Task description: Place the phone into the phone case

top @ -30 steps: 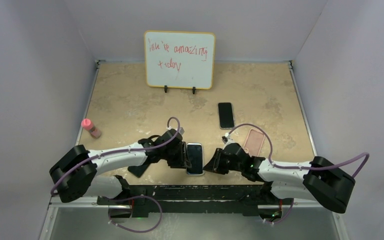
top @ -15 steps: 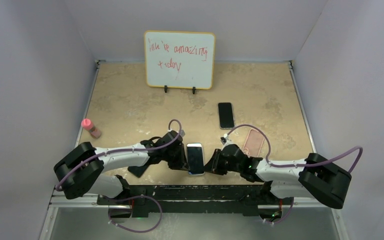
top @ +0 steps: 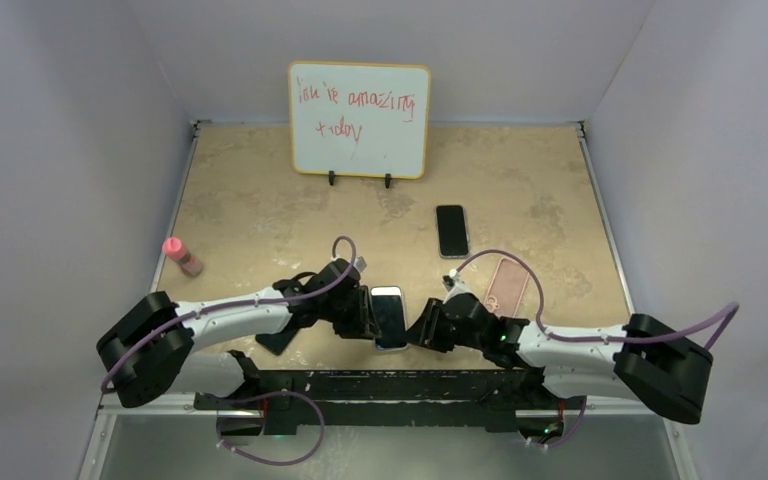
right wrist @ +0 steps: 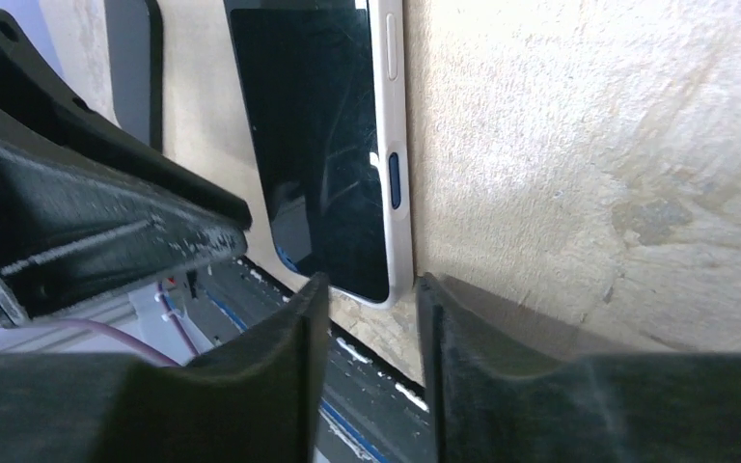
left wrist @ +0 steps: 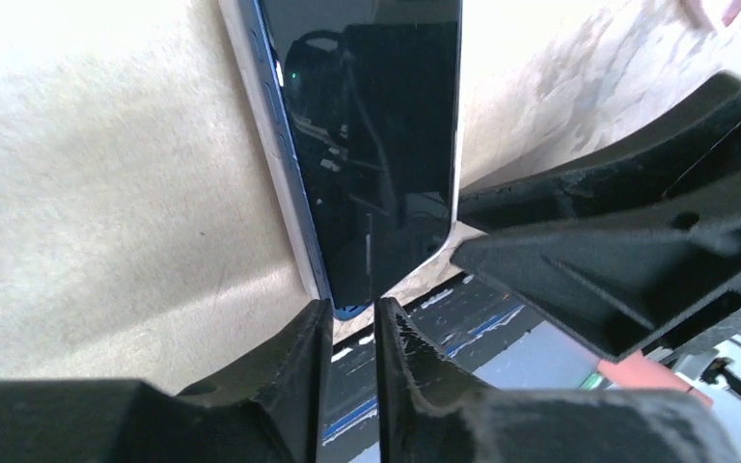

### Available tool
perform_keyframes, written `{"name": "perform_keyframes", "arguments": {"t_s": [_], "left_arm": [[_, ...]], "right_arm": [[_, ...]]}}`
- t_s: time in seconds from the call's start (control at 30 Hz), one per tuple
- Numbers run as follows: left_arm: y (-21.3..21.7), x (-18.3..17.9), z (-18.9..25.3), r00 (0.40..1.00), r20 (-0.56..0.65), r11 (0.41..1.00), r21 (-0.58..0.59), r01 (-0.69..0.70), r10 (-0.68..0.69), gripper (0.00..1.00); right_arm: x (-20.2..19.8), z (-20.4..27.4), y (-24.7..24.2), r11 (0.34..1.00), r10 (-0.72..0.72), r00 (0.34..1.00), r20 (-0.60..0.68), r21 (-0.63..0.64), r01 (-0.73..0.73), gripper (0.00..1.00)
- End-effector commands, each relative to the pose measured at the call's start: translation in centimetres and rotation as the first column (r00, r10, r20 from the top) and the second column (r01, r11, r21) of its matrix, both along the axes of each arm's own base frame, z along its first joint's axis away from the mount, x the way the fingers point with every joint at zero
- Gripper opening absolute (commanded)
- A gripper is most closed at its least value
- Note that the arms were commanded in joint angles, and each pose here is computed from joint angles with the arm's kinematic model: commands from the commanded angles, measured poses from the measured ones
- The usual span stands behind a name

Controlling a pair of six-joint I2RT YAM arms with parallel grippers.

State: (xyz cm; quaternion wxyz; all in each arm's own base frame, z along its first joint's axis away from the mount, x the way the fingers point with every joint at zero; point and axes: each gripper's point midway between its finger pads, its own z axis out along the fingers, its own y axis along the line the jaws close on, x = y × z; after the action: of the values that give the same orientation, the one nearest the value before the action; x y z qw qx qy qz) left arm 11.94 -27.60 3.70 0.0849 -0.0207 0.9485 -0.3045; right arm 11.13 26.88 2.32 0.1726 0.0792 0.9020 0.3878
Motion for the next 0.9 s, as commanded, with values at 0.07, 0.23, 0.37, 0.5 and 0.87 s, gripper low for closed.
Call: {"name": "perform_keyframes", "arguments": {"t_s": [0.07,0.23,0.37,0.5,0.87], "left_arm": [[1.5,3.6,2.6,0.995,0.091,0.998,-0.055,-0.039,0.044,0.31],[1.8,5.4,3.2,0.993,0.110,0.994,-0.102,-0.037,0.048,0.33],[1.6,6.1,2.7,0.993,0.104,0.994,-0.099,-0.037,0.047,0.33],[1.8,6.6,1.5,0.995,0.092,0.996,-0.087,-0.036,0.044,0.33],[2.7,6.2,-0.9,0.998,0.064,0.999,-0.039,-0.024,0.027,0.24]], "right_arm": [[1.5,0.9,-1.4,0.994,-0.084,0.995,0.059,-0.062,0.088,0.54],[2.8,1.8,-1.1,0.990,-0.053,0.992,0.112,-0.126,0.067,0.62],[4.0,2.3,-0.3,0.992,-0.043,0.992,0.122,-0.113,0.057,0.62],[5.1,2.2,0.5,0.995,-0.037,0.994,0.106,-0.090,0.047,0.62],[5.2,2.0,3.3,1.000,0.004,0.999,0.042,0.017,-0.004,0.72]]}}
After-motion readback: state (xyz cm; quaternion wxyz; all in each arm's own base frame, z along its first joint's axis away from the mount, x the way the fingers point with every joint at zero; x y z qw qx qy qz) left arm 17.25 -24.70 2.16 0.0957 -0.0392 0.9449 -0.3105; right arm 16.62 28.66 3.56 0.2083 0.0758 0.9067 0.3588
